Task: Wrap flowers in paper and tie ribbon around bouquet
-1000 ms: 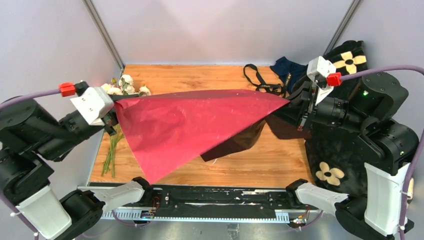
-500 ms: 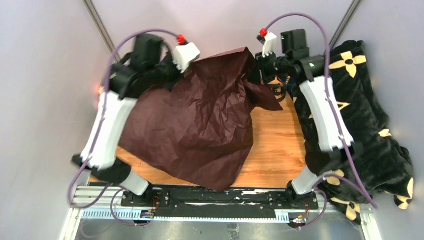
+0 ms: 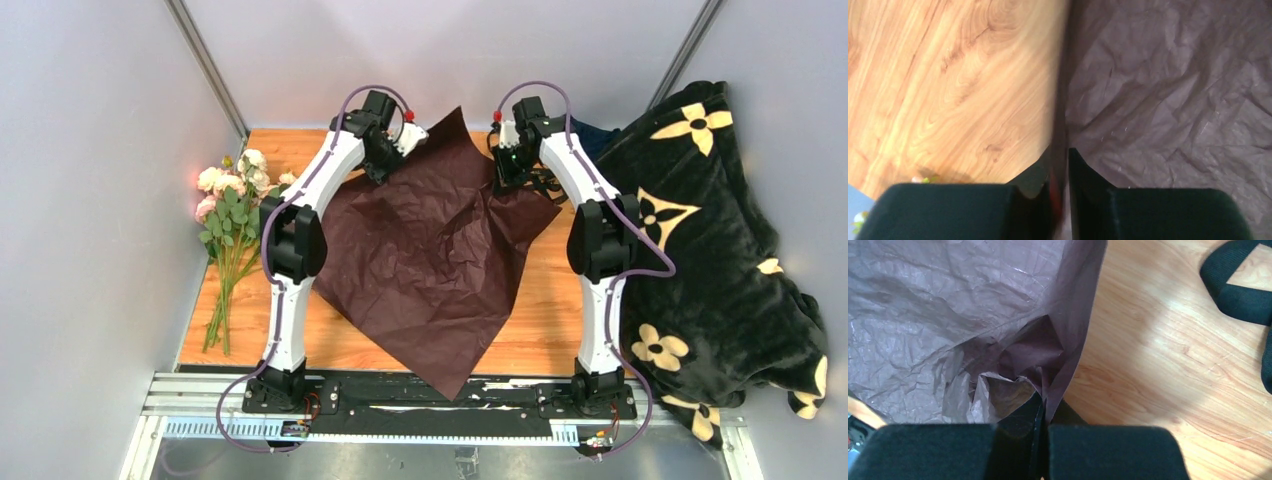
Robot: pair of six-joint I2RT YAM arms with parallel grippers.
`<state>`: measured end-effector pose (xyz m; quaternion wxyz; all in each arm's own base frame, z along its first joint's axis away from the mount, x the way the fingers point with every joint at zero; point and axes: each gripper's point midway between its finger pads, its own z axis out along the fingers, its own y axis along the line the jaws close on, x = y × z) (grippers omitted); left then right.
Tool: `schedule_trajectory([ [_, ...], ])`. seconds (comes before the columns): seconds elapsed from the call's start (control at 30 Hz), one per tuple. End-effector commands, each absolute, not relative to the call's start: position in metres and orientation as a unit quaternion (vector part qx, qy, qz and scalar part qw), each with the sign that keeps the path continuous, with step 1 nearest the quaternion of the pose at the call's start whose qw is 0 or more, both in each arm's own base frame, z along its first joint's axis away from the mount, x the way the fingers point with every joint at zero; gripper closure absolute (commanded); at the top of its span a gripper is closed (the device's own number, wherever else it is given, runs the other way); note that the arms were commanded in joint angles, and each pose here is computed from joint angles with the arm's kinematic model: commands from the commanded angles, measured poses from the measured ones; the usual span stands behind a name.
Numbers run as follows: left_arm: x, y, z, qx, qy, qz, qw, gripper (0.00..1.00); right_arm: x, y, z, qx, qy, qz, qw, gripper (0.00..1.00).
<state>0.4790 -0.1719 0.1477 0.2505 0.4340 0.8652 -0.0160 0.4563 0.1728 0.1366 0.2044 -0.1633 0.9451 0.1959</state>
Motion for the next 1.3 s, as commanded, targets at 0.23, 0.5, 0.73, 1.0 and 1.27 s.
schedule_trajectory([
  [0.23,0.56,-0.134,0.239,0.341,0.835,0.123,0.414,0.0,0.513,0.059,0.158,-0.069,0.956,-0.088,0.272,0.2],
  [0.5,0.438,-0.058,0.239,0.309,0.875,0.124,0.35,0.02,0.438,0.177,0.156,-0.202,0.933,0.048,0.294,0.65],
  [0.73,0.327,0.072,0.156,0.199,0.942,0.144,0.23,0.37,0.375,0.232,0.067,-0.187,0.954,0.156,0.176,0.81],
  [1.0,0.283,0.17,0.109,0.077,0.95,0.227,0.2,0.64,0.357,0.214,0.038,-0.199,0.967,0.081,0.136,0.84],
  [1.27,0.311,0.204,0.09,0.005,0.933,0.283,0.225,0.59,0.349,0.212,0.05,-0.189,0.968,0.073,0.15,0.83],
])
